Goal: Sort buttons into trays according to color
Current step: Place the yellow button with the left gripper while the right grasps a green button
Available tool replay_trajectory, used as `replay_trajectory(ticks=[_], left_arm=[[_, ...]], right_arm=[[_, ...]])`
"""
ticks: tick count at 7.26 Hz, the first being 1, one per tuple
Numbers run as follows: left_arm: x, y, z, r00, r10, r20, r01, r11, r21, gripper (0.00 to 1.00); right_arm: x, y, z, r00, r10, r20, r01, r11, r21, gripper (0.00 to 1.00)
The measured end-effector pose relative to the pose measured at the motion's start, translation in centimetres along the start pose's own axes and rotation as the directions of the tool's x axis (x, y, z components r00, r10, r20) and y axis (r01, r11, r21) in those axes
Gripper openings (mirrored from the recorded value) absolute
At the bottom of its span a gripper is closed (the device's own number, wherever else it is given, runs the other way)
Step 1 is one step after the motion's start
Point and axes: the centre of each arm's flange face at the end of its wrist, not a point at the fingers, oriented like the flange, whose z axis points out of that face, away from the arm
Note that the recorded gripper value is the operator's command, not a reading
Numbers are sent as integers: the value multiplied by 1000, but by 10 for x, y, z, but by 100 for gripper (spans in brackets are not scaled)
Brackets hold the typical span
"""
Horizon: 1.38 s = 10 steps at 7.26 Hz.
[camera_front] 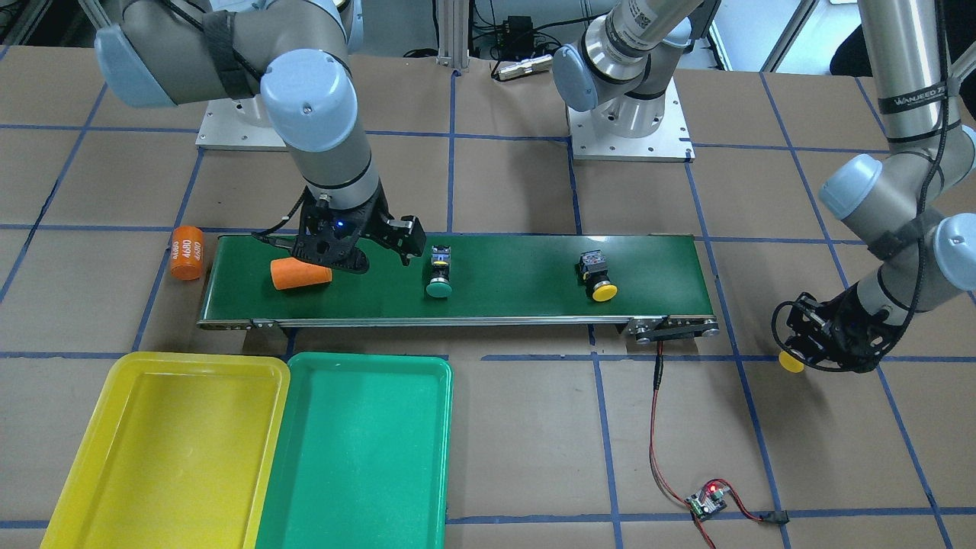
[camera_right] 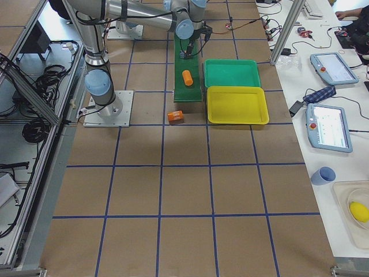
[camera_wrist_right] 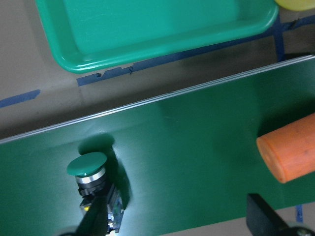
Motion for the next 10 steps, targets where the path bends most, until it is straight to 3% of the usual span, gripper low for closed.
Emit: replay_trajectory(ticks=[1, 2, 3, 4, 5, 6, 7, 8, 9, 10], left_arm=[[22, -17, -18, 1000, 10, -19, -10, 1000, 3, 0], [46, -31, -36, 998, -49, -50, 50, 999, 6, 0], [70, -44, -52, 977, -196, -89, 198, 980, 15, 0], [91, -55, -62, 917, -375, -136, 381, 924, 18, 0], [110, -66, -67, 820, -550, -159, 556, 831, -7, 0], [131, -82, -70, 698, -699, -155, 701, 711, -47, 0], [156, -97, -66, 552, -824, -126, 820, 564, -95, 0], [182, -105, -55, 426, -901, -82, 890, 434, -140, 0], [206, -106, -41, 366, -929, -54, 914, 370, -169, 0], [220, -104, -32, 344, -938, -44, 920, 346, -183, 30]], right_arm=[[-16, 5, 14, 1000, -4, -6, 4, 1000, -1, 100], [-27, 9, 25, 1000, -1, -13, 1, 1000, -6, 100], [-32, 11, 32, 1000, 2, -18, -2, 1000, -14, 100], [-34, 11, 39, 1000, 3, -25, -4, 1000, -25, 100], [-36, 10, 48, 999, 3, -35, -5, 999, -39, 89], [-36, 8, 56, 999, 3, -47, -5, 999, -50, 58], [-35, 8, 62, 998, 2, -60, -5, 998, -58, 24], [-32, 10, 69, 997, 2, -72, -7, 998, -69, 1], [-30, 12, 73, 997, 3, -79, -9, 997, -76, 0], [-29, 12, 72, 997, 4, -80, -10, 997, -76, 0]])
